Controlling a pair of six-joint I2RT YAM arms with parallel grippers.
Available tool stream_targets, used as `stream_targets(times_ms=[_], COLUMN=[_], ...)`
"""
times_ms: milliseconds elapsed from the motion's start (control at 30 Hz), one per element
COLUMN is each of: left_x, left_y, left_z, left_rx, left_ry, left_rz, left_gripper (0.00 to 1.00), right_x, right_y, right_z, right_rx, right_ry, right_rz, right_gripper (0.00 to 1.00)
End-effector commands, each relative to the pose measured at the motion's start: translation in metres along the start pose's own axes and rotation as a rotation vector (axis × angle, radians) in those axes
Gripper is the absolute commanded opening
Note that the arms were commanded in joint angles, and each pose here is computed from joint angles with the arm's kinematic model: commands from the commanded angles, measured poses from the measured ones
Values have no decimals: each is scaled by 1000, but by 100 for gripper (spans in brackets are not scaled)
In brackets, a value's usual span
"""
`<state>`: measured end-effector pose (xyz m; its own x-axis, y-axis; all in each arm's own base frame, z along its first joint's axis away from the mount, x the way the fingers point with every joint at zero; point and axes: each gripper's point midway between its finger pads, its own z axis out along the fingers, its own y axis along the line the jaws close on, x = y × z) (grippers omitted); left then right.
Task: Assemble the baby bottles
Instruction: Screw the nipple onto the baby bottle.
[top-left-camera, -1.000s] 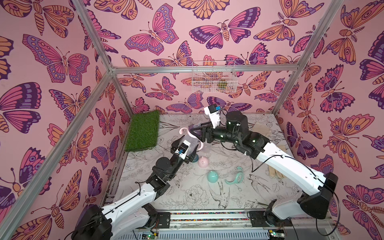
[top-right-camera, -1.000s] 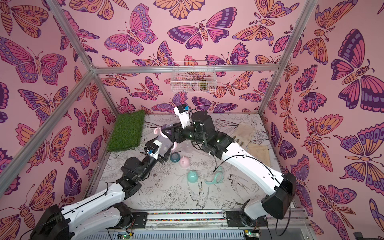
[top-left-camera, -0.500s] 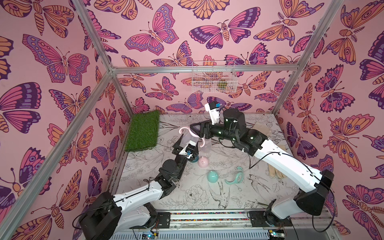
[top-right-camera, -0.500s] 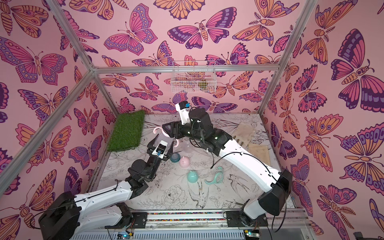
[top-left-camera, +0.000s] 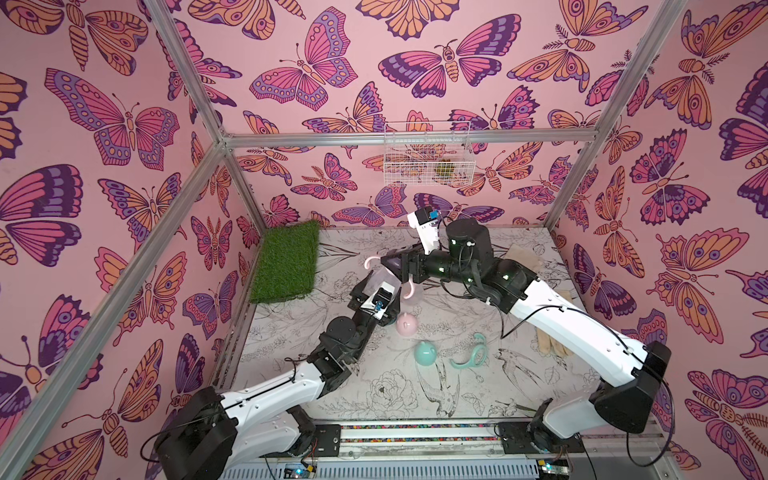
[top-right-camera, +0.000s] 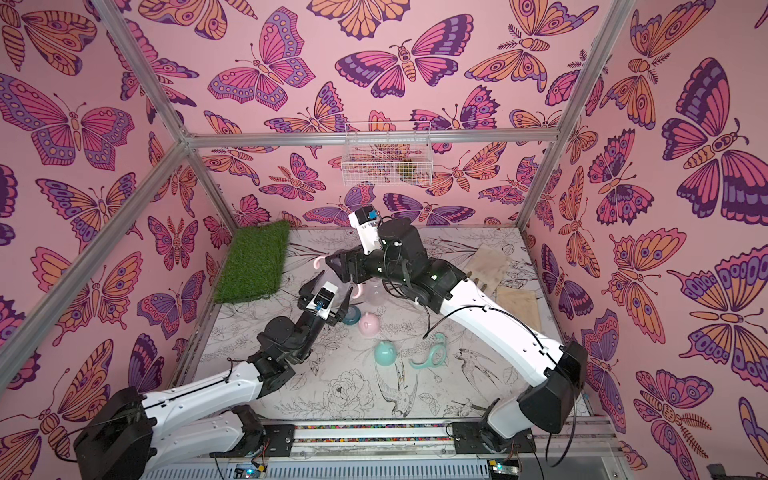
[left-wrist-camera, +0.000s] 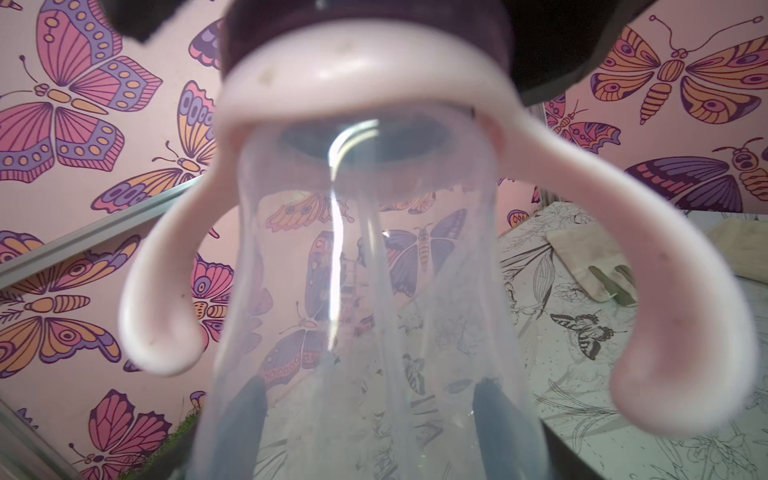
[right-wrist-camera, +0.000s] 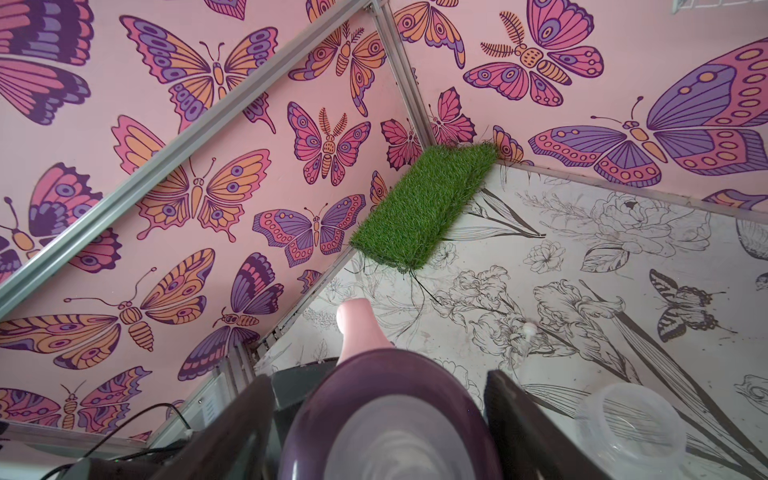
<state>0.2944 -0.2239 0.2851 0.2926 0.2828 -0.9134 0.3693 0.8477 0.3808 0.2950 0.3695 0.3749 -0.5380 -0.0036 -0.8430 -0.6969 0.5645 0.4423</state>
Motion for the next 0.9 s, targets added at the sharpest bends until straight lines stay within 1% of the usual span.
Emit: stream_targets(times_ms=[0, 33, 100, 433, 567, 667, 867], left_x=[-37, -37, -36, -42, -44, -40, -37], left_y=[-15, -14, -12, -10, -7, -7, -6], left_z=[0, 0, 1, -1, -3, -3, -3], left_rx=[113, 113, 102, 115, 103, 97, 81], left_ry=[-113, -115, -110, -144, -155, -144, -136], left_rz=[-44, -53, -70, -104, -99, -80, -62], left_gripper=[0, 0, 0, 0, 0, 0, 0], right_x=[33, 33, 34, 50, 57, 61, 61], right_y=[23, 22, 23, 15, 5, -4, -17], right_z=[-3, -3, -6, 0, 3, 4, -1], right_rx=[-113, -114, -127, -109, -63, -17, 57], right_ry=[118, 114, 116, 194, 226, 246, 256], right_rz=[-13, -10, -5, 5, 9, -6, -40], right_gripper=[79, 77, 77, 81, 82, 83, 86])
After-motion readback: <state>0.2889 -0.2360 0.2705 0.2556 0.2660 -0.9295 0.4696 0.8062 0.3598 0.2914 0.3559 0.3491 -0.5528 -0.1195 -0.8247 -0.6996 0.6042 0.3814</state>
